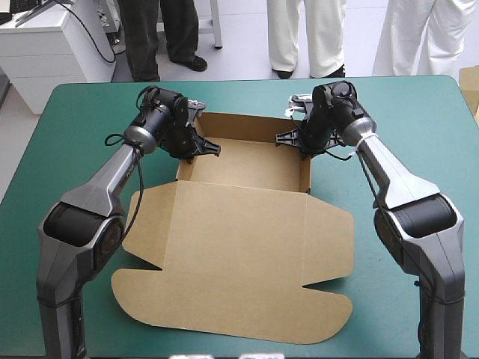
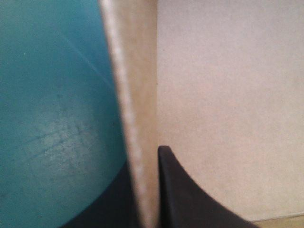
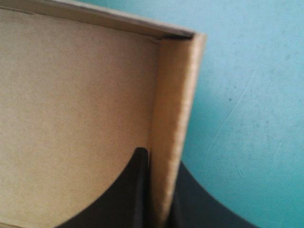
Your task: Fold the box
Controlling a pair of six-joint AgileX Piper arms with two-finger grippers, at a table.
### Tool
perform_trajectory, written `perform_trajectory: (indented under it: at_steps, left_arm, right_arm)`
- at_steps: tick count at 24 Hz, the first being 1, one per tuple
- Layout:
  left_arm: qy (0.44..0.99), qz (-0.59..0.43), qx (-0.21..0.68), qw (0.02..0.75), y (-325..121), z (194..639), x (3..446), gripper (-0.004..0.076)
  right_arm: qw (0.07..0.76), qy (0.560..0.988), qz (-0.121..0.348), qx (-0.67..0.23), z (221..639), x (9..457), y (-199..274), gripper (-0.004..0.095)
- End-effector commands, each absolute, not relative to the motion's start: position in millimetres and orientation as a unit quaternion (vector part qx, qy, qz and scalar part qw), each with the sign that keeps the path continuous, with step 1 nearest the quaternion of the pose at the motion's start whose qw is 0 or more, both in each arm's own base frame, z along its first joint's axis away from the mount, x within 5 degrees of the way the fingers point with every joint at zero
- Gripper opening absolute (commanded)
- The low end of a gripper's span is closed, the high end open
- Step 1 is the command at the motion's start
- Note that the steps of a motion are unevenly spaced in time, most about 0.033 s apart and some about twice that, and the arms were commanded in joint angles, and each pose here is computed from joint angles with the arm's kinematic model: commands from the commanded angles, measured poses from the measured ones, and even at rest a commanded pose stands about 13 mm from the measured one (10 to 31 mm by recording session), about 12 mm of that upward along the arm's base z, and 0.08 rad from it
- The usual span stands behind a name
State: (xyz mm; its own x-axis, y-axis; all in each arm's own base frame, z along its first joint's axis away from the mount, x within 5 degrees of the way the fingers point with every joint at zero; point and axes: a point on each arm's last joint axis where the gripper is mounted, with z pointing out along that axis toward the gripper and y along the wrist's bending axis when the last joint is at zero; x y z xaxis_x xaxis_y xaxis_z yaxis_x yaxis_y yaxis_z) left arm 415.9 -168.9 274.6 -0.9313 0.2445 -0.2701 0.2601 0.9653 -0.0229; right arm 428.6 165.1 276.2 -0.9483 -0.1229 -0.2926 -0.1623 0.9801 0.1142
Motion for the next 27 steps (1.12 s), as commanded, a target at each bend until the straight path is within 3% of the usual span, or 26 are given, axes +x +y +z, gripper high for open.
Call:
perform_trajectory:
  at_steps: [1, 8, 12, 14, 15, 16, 17, 19, 27]
  left_arm:
    - [0.971, -0.088, 0.157, 0.156, -186, 301, 405, -0.0032]
    - [0.972, -0.085, 0.157, 0.152, -186, 297, 406, -0.0032]
    - [0.973, -0.081, 0.156, 0.151, -186, 296, 406, -0.0022]
    - [0.973, -0.081, 0.156, 0.151, -185, 297, 406, 0.0080]
    - [0.972, -0.082, 0.156, 0.156, -185, 301, 404, 0.0218]
    - [0.971, -0.084, 0.154, 0.163, -184, 305, 404, 0.0283]
    - [0.968, -0.087, 0.154, 0.178, -183, 313, 402, 0.0442]
    - [0.964, -0.085, 0.153, 0.202, -180, 327, 398, 0.0558]
    - [0.946, -0.055, 0.147, 0.282, -159, 385, 374, 0.0557]
  right_arm:
    - [0.167, 0.972, 0.122, -0.107, 308, 415, 181, -0.0006]
    - [0.166, 0.972, 0.127, -0.108, 308, 415, 182, -0.0005]
    - [0.172, 0.971, 0.127, -0.109, 313, 413, 181, 0.0084]
    - [0.178, 0.969, 0.127, -0.112, 318, 411, 179, 0.0234]
    - [0.184, 0.968, 0.126, -0.112, 323, 409, 178, 0.0364]
    - [0.187, 0.968, 0.127, -0.113, 326, 408, 178, 0.0429]
    - [0.195, 0.967, 0.120, -0.114, 331, 406, 175, 0.0548]
    - [0.205, 0.965, 0.119, -0.109, 340, 403, 172, 0.0642]
    - [0.262, 0.952, 0.112, -0.110, 386, 380, 159, 0.0649]
